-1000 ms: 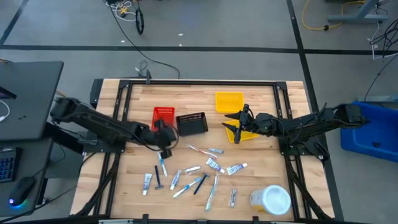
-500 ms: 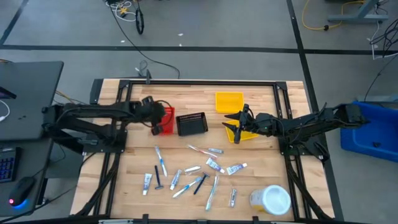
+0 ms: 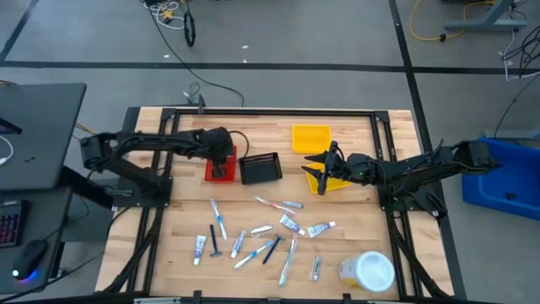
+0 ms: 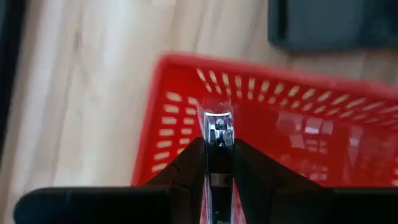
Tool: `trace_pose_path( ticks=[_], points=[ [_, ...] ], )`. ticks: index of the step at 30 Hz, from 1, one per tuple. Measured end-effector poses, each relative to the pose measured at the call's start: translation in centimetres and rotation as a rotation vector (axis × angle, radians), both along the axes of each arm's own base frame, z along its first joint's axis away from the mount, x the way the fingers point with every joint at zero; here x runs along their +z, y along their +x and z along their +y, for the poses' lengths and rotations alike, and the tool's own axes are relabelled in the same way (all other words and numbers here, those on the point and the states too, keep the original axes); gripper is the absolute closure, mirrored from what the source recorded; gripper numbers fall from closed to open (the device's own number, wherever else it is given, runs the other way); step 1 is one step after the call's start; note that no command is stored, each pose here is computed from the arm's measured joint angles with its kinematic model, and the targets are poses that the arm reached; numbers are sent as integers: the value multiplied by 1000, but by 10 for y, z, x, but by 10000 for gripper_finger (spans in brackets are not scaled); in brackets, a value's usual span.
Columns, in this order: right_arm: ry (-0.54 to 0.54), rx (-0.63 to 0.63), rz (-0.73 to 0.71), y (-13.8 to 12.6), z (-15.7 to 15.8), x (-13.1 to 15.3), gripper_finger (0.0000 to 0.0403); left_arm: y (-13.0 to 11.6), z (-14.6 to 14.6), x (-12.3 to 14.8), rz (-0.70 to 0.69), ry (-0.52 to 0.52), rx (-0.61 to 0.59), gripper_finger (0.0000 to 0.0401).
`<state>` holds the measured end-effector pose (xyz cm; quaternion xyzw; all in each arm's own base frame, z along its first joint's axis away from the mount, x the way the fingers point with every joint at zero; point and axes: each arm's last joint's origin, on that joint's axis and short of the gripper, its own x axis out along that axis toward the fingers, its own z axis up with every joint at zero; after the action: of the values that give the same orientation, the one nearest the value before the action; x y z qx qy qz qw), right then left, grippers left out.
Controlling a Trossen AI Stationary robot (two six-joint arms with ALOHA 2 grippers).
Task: Pick & Place Travel size toiletries
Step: Put the silver nail cutter into the red bin, then put the white toothpaste into the black bin
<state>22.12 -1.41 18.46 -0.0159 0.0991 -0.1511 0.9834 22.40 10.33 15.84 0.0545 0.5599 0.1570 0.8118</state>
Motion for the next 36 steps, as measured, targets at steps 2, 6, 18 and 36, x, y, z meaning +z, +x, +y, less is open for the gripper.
trace_pose_path(
  ticks=[2, 6, 18, 36],
  points=[
    [0, 0, 5, 0, 0, 0, 228, 2, 1, -8, 32, -13, -1, 321],
    [0, 0, 5, 0, 0, 0, 223, 5, 4, -20, 64, -24, 3, 326],
    [0, 0, 5, 0, 0, -1, 230, 8, 5, -23, 73, -4, -18, 268],
    [28, -5, -3, 0, 0, -1, 244, 29, -18, 35, 153, -104, 50, 259]
  ],
)
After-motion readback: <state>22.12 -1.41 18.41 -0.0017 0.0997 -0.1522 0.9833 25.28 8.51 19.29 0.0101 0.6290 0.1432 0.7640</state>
